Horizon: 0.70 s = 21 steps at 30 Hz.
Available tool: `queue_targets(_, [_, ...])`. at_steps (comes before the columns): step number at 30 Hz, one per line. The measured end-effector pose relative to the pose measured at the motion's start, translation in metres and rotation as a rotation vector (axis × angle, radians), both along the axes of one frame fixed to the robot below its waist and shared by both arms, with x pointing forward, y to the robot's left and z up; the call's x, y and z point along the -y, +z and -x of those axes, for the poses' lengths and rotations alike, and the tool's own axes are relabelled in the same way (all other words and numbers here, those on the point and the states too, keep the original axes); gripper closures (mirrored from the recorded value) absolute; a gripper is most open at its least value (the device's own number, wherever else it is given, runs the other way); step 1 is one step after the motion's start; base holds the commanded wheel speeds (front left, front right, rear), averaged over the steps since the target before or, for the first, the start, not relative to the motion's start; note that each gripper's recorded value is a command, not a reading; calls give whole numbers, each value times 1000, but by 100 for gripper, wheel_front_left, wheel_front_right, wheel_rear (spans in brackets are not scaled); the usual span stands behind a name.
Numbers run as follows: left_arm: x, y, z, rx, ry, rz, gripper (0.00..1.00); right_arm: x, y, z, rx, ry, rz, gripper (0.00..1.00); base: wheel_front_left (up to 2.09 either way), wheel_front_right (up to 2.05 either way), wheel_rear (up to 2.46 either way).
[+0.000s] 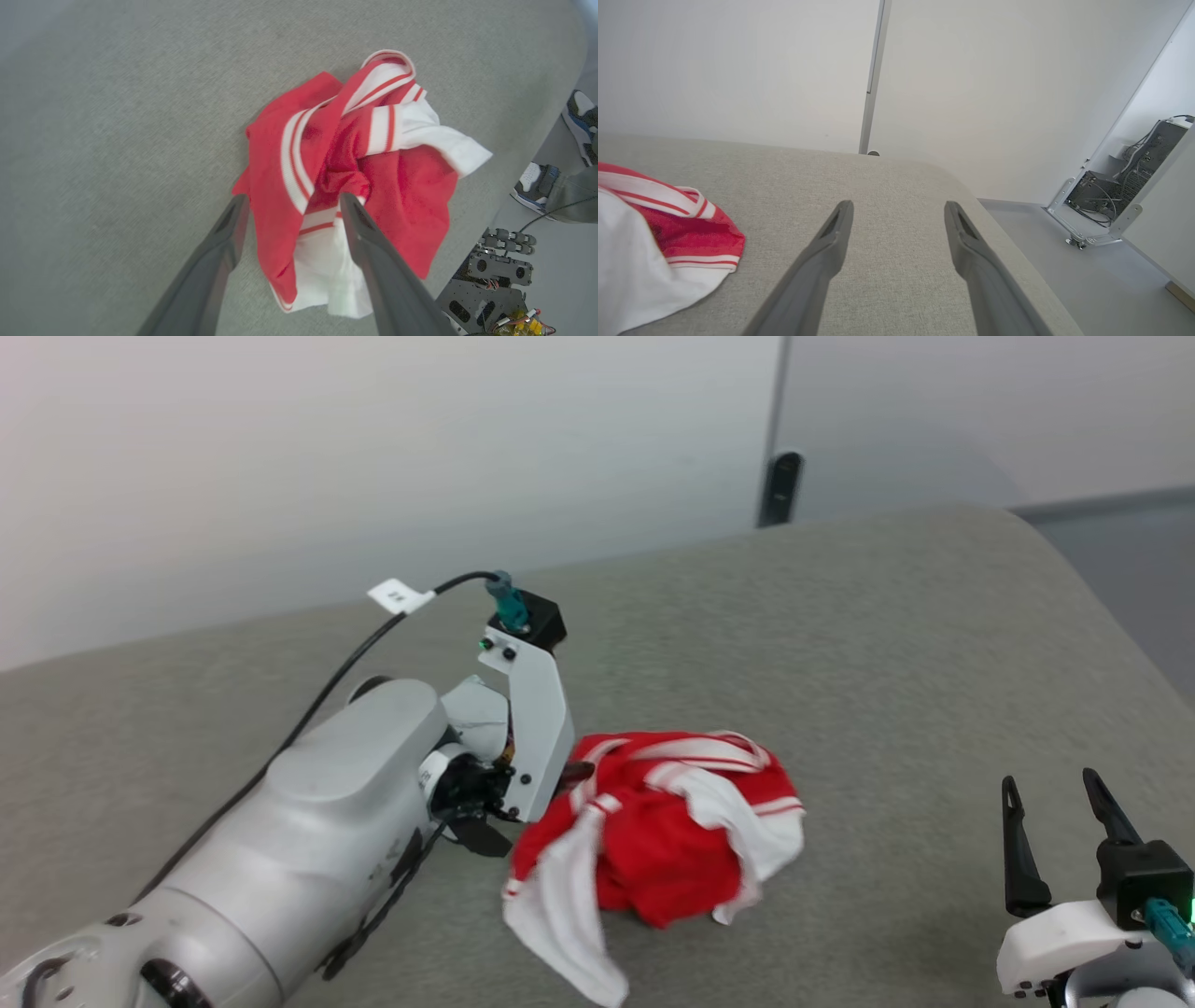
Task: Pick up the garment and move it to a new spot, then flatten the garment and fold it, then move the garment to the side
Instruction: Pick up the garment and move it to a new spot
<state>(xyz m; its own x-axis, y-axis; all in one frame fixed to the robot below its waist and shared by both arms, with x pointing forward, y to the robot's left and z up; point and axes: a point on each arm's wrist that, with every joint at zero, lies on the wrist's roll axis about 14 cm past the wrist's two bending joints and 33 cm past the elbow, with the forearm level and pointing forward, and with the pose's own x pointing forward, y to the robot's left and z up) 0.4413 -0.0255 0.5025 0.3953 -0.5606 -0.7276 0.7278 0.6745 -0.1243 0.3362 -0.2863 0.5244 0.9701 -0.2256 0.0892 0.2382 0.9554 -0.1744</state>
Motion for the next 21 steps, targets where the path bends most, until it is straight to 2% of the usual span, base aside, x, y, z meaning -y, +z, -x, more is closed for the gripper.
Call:
queue_targets(7, [-34,11,4,79,95,83,0,-26,8,-15,28,82,-8,0,0,0,0])
queue_targets(13, [-48,28,12,154,153,223,0,-41,7,-20,35,127,-19,0,0,0,0])
queue_targets(21, [-83,71,15,424,208,382,0,-59,21,-24,96,183,-42,0,0,0,0])
